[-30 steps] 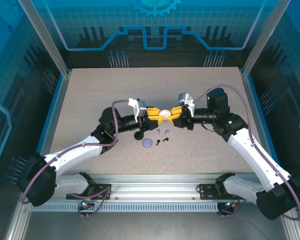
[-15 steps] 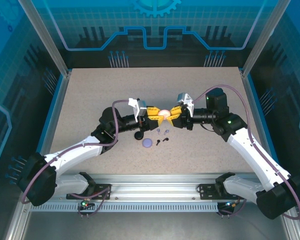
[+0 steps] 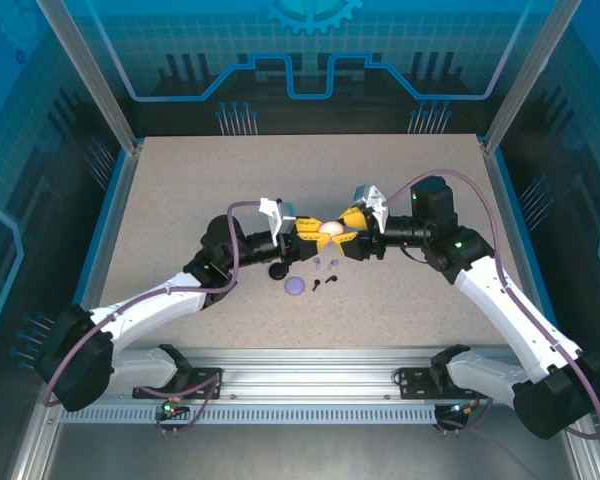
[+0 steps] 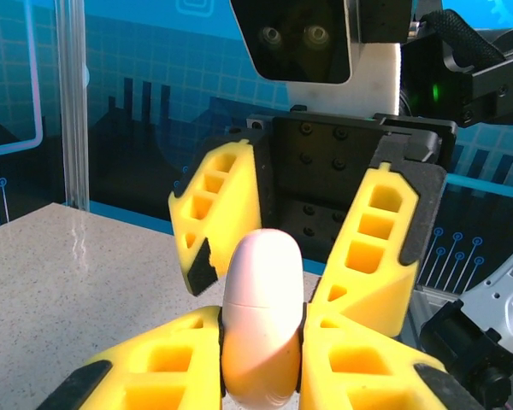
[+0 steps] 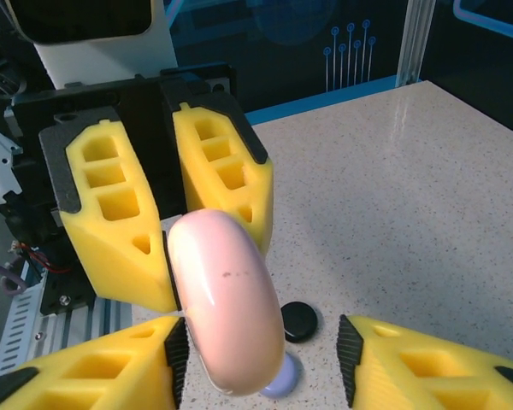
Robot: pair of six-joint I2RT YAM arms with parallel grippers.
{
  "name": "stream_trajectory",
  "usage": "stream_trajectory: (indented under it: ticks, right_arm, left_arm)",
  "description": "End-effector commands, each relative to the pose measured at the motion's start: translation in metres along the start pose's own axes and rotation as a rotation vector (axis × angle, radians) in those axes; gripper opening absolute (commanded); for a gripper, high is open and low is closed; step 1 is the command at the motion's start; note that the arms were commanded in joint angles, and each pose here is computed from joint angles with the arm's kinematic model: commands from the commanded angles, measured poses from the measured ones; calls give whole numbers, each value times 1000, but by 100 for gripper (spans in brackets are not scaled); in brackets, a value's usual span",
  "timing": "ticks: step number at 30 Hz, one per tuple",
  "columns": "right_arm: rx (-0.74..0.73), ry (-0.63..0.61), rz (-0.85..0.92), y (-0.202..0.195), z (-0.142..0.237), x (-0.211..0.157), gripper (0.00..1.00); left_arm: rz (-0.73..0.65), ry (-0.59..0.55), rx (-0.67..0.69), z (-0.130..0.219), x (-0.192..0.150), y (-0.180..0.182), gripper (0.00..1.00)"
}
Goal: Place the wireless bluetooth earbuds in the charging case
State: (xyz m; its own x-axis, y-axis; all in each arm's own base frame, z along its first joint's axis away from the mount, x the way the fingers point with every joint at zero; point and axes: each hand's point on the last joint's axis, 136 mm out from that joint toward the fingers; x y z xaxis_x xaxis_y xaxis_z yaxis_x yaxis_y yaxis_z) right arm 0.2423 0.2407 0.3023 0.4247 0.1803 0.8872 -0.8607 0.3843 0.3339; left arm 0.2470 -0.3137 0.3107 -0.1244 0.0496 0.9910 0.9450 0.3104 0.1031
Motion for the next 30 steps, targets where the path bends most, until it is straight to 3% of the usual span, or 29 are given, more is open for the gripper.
stream_trajectory:
  ticks: [1, 21, 30]
  right_arm:
    - [-31, -33, 38, 2, 9, 12, 56]
    - [-134, -99, 21, -20, 22, 39, 57]
    - [-98, -110, 19, -9, 33, 39, 60]
  left_arm:
    - [-24, -6, -19, 3, 2, -8, 19]
    - [-15, 4, -16, 4, -2, -9, 18]
    - [-16, 4, -7, 4, -3, -7, 19]
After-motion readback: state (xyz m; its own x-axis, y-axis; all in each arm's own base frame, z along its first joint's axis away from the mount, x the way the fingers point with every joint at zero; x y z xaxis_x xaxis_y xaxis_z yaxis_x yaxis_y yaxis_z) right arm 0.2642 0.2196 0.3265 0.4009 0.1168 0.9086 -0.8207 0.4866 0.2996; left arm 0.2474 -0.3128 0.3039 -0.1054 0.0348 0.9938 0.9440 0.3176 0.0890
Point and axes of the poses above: each hand's point on the last joint's axis, 136 mm out from that joint toward the fingers, its own z axis back along the fingers, its own y axis along the line the jaws close on, x = y × z, and after that the axes turned 15 degrees about -z, right-handed
